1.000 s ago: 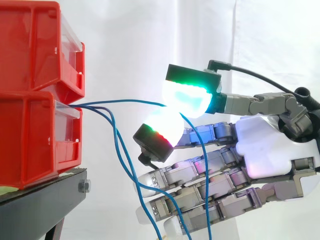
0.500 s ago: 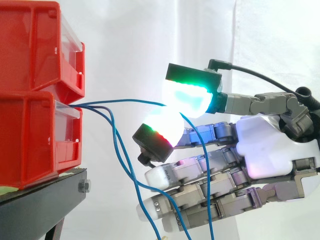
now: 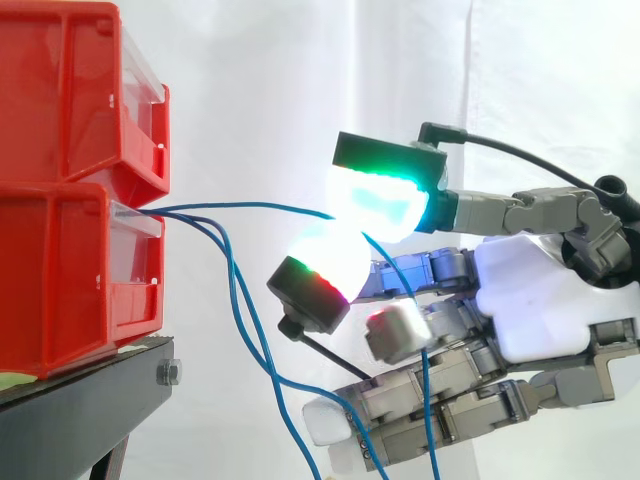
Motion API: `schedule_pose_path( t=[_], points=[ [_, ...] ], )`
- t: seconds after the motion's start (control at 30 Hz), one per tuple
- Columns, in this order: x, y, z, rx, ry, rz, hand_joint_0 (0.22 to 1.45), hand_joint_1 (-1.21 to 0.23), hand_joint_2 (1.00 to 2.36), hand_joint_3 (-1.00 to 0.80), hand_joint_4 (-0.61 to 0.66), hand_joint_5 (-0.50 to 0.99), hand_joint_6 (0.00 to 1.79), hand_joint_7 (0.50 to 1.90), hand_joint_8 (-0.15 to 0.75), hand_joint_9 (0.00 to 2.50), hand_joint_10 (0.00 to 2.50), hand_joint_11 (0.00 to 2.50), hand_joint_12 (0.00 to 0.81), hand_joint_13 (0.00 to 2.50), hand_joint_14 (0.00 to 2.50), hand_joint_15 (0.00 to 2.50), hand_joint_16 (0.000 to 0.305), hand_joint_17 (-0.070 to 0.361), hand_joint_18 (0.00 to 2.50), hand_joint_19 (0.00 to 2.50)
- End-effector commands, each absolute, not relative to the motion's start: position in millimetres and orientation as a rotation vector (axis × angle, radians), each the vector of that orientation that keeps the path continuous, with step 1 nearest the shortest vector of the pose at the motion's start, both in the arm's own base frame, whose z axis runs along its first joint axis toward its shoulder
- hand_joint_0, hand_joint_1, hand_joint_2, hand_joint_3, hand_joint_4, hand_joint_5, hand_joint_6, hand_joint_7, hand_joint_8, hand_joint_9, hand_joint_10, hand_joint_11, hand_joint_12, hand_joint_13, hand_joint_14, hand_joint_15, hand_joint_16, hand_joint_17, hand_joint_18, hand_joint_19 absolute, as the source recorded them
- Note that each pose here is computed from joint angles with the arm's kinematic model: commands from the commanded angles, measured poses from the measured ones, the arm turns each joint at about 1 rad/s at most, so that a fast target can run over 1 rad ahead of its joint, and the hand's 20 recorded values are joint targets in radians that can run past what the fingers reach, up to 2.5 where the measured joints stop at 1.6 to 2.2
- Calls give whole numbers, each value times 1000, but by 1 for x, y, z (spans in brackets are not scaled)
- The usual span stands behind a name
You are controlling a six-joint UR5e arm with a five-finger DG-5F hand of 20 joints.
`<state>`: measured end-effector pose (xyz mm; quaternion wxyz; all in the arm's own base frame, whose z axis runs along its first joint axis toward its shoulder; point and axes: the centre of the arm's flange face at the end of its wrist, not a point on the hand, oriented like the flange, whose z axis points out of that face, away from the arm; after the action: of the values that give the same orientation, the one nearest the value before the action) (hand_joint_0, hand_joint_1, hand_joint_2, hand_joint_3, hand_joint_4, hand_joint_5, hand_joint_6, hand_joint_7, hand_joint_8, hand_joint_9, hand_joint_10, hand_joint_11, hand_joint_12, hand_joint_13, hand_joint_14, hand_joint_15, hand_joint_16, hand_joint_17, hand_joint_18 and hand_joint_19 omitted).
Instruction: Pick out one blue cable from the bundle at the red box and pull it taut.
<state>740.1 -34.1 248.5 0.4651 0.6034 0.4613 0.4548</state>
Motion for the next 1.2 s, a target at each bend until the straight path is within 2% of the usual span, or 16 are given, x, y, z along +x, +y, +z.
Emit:
schedule_pose_path(
  t=[0.0,0.2,0.33,0.5,0.6,0.73,0.8,0.83,0.87,0.9,1.17],
  points=[
    [740,-33,249,1470,1142,1105,681,-768,1020,-61,-200,-144,948,1016,254,1258,20,999,304,732,15,400,26,59,304,76],
    [740,-33,249,1449,1164,1086,679,-764,1020,-59,-186,-143,949,1027,238,1405,16,1244,313,783,18,484,26,59,323,114],
    [740,-31,250,1411,1195,1050,679,-762,1020,-61,-183,-144,948,1040,237,1378,17,1249,317,899,23,618,27,60,406,170],
    [739,-31,249,1406,1207,1035,679,-758,1021,-59,-184,-145,949,1032,227,1362,16,1340,326,1095,23,976,30,69,542,367],
    [735,-32,268,1398,1197,1037,679,-757,1021,-57,-180,-145,949,1033,216,1362,15,1380,315,1122,24,1141,35,79,622,502],
    [728,-35,282,1403,1199,1018,679,-758,1021,-56,-183,-144,949,1036,218,1364,14,1402,320,1106,22,1168,37,84,640,523],
    [723,-37,288,1415,1203,993,679,-761,1020,-56,-185,-143,949,1033,232,1257,20,1198,348,906,26,846,39,87,562,450],
    [720,-37,298,1413,1202,990,679,-763,1019,-57,-191,-142,949,1028,244,1219,18,1083,351,816,22,705,38,85,523,407],
    [718,-38,301,1413,1202,984,679,-767,1018,-57,-192,-140,948,1039,253,1110,20,844,340,649,17,460,38,85,401,328],
    [716,-38,307,1408,1202,976,676,-767,1018,-57,-195,-140,948,1037,258,1084,22,766,336,581,13,351,38,85,361,283],
    [714,-43,310,1374,1204,897,670,-775,1016,-61,-208,-138,947,1037,276,961,13,373,316,388,5,118,40,91,198,183]
  ],
)
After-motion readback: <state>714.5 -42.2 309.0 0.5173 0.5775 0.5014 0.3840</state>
